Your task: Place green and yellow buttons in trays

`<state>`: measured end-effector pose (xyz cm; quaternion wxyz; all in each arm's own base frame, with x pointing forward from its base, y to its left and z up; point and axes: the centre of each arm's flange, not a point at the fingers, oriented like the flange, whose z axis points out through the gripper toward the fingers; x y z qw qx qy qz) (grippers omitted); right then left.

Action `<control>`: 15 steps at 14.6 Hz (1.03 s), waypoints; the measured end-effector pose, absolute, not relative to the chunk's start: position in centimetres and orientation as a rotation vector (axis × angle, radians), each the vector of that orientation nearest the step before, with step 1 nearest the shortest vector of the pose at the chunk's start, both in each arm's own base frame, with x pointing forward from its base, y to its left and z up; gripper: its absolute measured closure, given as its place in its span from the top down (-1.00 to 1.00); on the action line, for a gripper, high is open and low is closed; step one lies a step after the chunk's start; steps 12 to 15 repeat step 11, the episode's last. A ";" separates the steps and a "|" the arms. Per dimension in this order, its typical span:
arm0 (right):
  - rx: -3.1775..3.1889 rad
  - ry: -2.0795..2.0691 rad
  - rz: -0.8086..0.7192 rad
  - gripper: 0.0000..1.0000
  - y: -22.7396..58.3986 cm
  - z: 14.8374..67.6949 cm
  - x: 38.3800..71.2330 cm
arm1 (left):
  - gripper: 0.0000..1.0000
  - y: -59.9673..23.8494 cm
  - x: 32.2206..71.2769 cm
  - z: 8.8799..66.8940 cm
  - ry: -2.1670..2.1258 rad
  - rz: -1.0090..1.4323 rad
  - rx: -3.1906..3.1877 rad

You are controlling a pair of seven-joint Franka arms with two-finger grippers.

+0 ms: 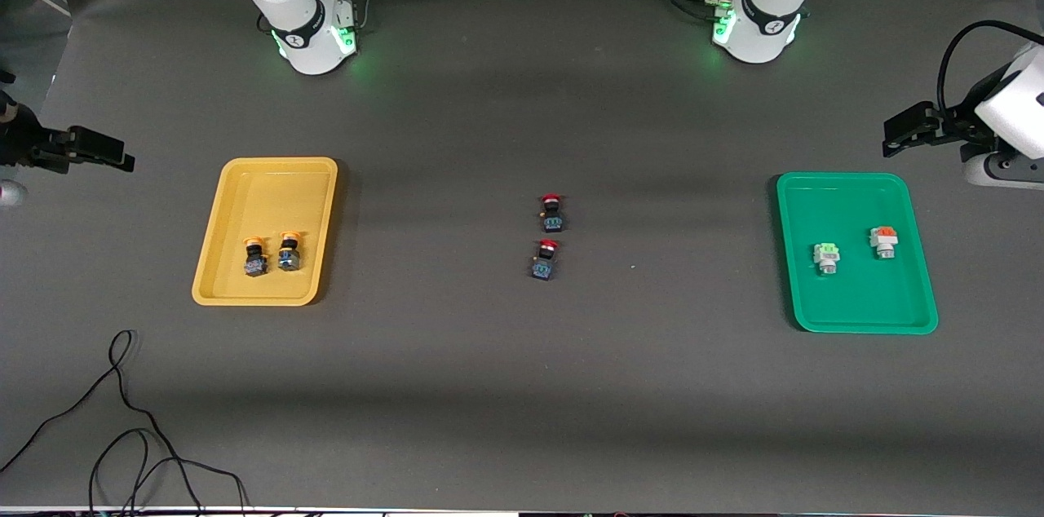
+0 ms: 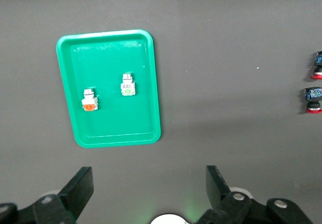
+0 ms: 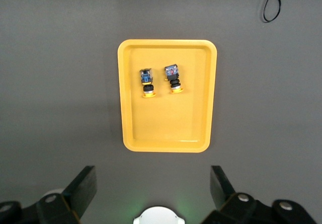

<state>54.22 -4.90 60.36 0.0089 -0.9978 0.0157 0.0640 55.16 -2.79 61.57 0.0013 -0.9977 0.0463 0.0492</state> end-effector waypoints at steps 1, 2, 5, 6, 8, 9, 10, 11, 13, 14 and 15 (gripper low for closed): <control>-3.122 0.048 0.180 1.00 -4.7 60.7 53.7 | 1.00 -2.8 55.2 61.6 0.146 0.155 -3.132; -3.127 0.042 0.159 1.00 -4.4 61.1 53.3 | 1.00 -2.8 55.2 61.6 0.145 0.155 -3.132; -3.138 0.006 0.111 1.00 -2.4 62.3 52.8 | 1.00 -2.8 55.2 61.6 0.146 0.155 -3.132; -3.140 0.009 0.097 1.00 -2.0 62.6 52.8 | 1.00 -2.8 55.2 61.6 0.146 0.155 -3.132; -3.139 0.048 0.079 1.00 -2.3 62.9 52.8 | 1.00 -2.8 55.1 61.6 0.146 0.156 -3.132; -3.137 0.068 0.074 1.00 -2.9 62.9 52.8 | 1.00 -2.8 55.1 61.6 0.146 0.156 -3.132; -3.135 0.087 0.072 1.00 -3.5 63.0 52.8 | 1.00 -2.8 55.1 61.6 0.146 0.156 -3.132; -3.133 0.103 0.071 1.00 -4.1 63.0 52.7 | 1.00 -2.8 55.1 61.6 0.146 0.155 -3.132; -3.133 0.103 0.071 1.00 -4.1 63.0 52.7 | 1.00 -2.8 55.1 61.6 0.146 0.155 -3.132; -3.133 0.103 0.071 1.00 -4.1 63.0 52.7 | 1.00 -2.8 55.1 61.6 0.146 0.155 -3.132; -3.133 0.103 0.071 1.00 -4.1 63.0 52.7 | 1.00 -2.8 55.1 61.6 0.146 0.155 -3.132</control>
